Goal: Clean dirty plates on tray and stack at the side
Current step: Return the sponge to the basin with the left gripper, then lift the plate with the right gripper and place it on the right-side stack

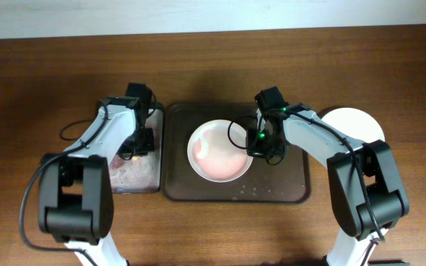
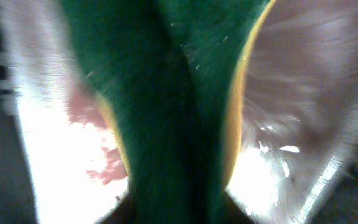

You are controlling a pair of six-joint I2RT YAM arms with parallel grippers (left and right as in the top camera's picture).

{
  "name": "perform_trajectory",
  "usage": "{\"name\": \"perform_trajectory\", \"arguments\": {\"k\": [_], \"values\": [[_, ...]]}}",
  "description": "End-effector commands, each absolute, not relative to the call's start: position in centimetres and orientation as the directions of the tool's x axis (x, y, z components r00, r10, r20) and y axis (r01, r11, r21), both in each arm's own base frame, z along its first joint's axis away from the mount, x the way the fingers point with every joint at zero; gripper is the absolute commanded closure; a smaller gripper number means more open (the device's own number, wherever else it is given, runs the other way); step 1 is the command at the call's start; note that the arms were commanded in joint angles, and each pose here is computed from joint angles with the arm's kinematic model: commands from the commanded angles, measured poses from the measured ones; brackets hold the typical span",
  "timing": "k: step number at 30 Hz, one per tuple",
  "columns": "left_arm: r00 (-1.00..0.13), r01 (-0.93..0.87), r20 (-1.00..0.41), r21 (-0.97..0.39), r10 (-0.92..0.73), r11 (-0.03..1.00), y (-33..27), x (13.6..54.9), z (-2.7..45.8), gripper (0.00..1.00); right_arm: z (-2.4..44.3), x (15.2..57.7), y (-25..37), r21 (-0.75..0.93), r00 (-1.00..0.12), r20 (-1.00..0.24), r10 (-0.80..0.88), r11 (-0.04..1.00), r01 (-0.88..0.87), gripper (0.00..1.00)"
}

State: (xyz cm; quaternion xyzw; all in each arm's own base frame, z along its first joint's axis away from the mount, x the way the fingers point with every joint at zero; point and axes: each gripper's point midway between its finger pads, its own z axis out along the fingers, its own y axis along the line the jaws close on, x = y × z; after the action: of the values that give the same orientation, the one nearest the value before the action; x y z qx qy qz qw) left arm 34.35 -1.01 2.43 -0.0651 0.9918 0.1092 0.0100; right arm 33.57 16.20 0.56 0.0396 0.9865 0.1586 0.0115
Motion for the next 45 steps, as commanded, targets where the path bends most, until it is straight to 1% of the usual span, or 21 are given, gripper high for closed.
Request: {"name": "perform_trajectory", "arguments": {"k": [1,2,4,5,6,8,11,15,17,21,23,26,29,31,34,38,42,45], "values": [[-0.978,-0.157,-0.155,0.128,-0.137,0.979,-2.0,35.9,7.1,0.18,0.3,33.5,15.8,0.299,-0.996,-0.005,0.089,0.951,0.083,0.89],[-0.978,-0.155,-0.157,0.105,-0.138,0.982,-2.3,35.7,7.6,0.18,0.3,33.5,15.8,0.299,-0.996,-0.005,0.089,0.951,0.083,0.89],[-0.978,-0.154,-0.155,0.094,-0.139,0.984,-2.5,35.4,8.1,0.18,0.3,33.6,15.8,0.3,-0.996,-0.008,0.089,0.95,0.083,0.96],[-0.981,-0.152,-0.136,0.1,-0.138,0.983,-2.4,34.9,8.0,0.08,0.3,33.6,15.8,0.301,-0.996,-0.009,0.089,0.95,0.083,0.96],[-0.984,-0.15,-0.116,0.106,-0.138,0.983,-2.3,34.4,7.9,0.04,0.3,33.6,15.8,0.302,-0.996,-0.01,0.089,0.95,0.082,0.96],[-0.986,-0.148,-0.097,0.112,-0.138,0.983,-2.3,33.9,7.9,0.0,1.1,34.1,16.0,0.309,-0.996,-0.03,0.089,0.948,0.075,0.96],[-0.986,-0.148,-0.096,0.112,-0.137,0.983,-2.3,33.9,7.9,0.0,3.7,35.4,16.2,0.321,-0.991,-0.096,0.088,0.946,0.053,0.96],[-0.986,-0.148,-0.098,0.112,-0.138,0.983,-2.3,33.9,7.9,0.0,9.4,36.4,12.9,0.167,-0.964,-0.25,0.095,0.985,0.054,0.96],[-0.986,-0.148,-0.098,0.112,-0.138,0.983,-2.3,33.9,7.9,0.0,11.8,36.1,11.3,0.105,-0.944,-0.314,0.098,0.992,0.069,0.96],[-0.985,-0.149,-0.1,0.111,-0.138,0.983,-2.3,34.0,7.9,0.0,15.9,35.3,7.0,-0.096,-0.893,-0.442,0.082,0.986,0.138,0.96],[-0.985,-0.149,-0.103,0.11,-0.138,0.983,-2.3,34.1,7.9,0.0,17.6,35.2,6.1,-0.217,-0.86,-0.51,0.027,0.963,0.159,0.96],[-0.985,-0.15,-0.106,0.109,-0.138,0.983,-2.3,34.1,7.9,0.0,19.1,35.1,7.1,-0.357,-0.821,-0.564,-0.088,0.923,0.147,0.96],[-0.985,-0.149,-0.107,0.108,-0.138,0.983,-2.3,34.2,7.9,0.0,22.2,34.7,9.5,-0.516,-0.721,-0.644,-0.257,0.841,0.161,0.96],[-0.985,-0.148,-0.109,0.107,-0.136,0.983,-2.4,34.2,7.9,0.0,23.8,34.1,11.0,-0.577,-0.662,-0.669,-0.338,0.798,0.175,0.96],[-0.985,-0.148,-0.108,0.108,-0.136,0.983,-2.4,34.2,7.9,0.0,24.7,33.8,12.4,-0.613,-0.615,-0.683,-0.394,0.767,0.19,0.96],[-0.985,-0.148,-0.108,0.108,-0.136,0.983,-2.4,34.2,7.9,0.0,25.4,34.0,12.6,-0.608,-0.586,-0.708,-0.394,0.763,0.222,0.96],[-0.985,-0.148,-0.109,0.107,-0.136,0.983,-2.4,34.2,7.9,0.0,26.2,34.1,12.4,-0.639,-0.572,-0.702,-0.425,0.73,0.241,0.96],[-0.985,-0.148,-0.109,0.107,-0.136,0.983,-2.4,34.2,7.9,0.0,26.4,34.2,12.4,-0.632,-0.565,-0.71,-0.42,0.733,0.25,0.96]]}}
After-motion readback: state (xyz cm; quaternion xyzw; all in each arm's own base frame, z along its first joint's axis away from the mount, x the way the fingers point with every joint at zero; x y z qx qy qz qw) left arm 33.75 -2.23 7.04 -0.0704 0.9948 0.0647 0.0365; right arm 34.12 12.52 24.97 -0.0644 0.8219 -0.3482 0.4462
